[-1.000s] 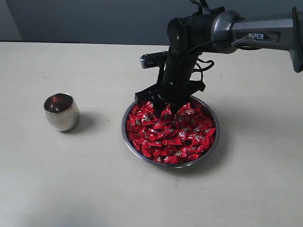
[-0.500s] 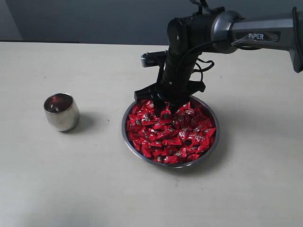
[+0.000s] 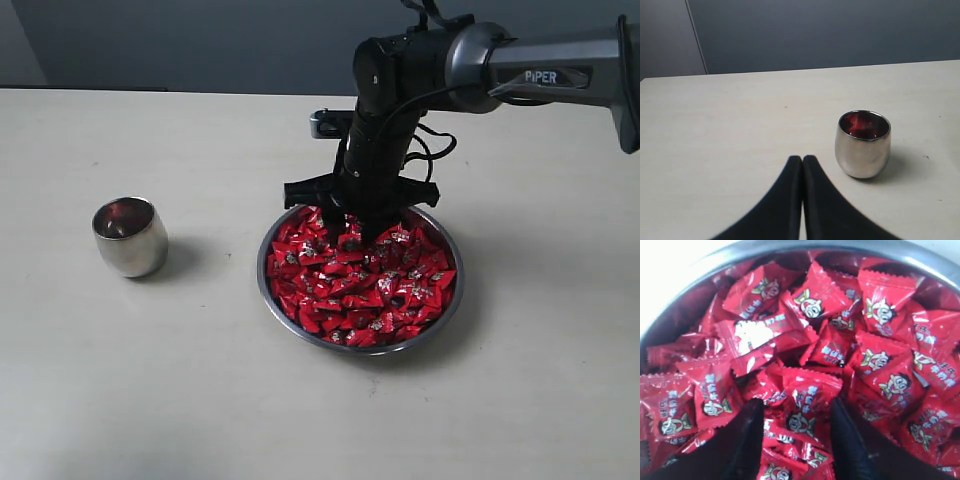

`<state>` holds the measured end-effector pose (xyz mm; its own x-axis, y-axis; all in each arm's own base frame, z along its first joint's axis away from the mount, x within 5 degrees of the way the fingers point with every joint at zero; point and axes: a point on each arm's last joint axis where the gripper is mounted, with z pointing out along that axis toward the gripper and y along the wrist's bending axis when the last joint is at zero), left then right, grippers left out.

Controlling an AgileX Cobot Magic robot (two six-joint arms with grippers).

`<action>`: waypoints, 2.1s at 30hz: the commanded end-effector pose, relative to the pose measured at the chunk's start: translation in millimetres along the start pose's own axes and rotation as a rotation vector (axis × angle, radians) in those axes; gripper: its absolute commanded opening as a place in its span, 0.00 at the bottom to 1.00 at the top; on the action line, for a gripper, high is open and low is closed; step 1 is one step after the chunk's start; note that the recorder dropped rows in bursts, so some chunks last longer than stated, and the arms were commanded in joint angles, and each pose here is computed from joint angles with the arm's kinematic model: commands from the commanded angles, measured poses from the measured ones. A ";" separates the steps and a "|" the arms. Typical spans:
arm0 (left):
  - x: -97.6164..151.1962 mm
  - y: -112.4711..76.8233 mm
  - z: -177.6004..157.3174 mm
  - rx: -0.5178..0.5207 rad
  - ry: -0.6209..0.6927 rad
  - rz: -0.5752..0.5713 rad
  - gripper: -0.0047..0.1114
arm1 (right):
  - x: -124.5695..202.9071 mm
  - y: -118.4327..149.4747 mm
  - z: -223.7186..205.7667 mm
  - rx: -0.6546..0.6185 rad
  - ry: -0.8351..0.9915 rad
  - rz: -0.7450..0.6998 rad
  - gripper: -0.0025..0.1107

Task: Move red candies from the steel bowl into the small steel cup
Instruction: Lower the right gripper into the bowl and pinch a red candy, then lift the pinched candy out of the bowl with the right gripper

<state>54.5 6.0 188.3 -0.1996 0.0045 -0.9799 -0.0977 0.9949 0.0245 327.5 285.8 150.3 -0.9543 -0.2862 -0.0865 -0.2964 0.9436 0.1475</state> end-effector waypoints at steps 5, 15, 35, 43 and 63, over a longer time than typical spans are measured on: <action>0.9 -0.4 0.0 0.007 -0.003 0.000 0.04 | 1.1 -1.4 13.0 0.019 0.037 0.022 0.39; 0.9 -0.4 0.0 0.007 -0.003 0.000 0.04 | -1.6 -0.6 20.0 0.012 0.014 0.021 0.39; 0.9 -0.4 0.0 0.007 -0.003 0.000 0.04 | -1.1 -1.2 23.1 0.017 0.024 0.004 0.39; 0.9 -0.4 0.0 0.007 -0.003 0.000 0.04 | -0.9 -0.7 23.1 0.011 0.026 -0.033 0.07; 0.9 -0.4 0.0 0.007 -0.003 0.000 0.04 | -5.1 -1.4 -11.2 0.041 -0.074 -0.123 0.02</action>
<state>54.5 6.0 188.3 -0.1996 0.0045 -0.9799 -0.0977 0.9949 0.0245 330.0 286.6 142.7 -0.9229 -0.3677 -0.1142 -0.3796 0.9187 0.1094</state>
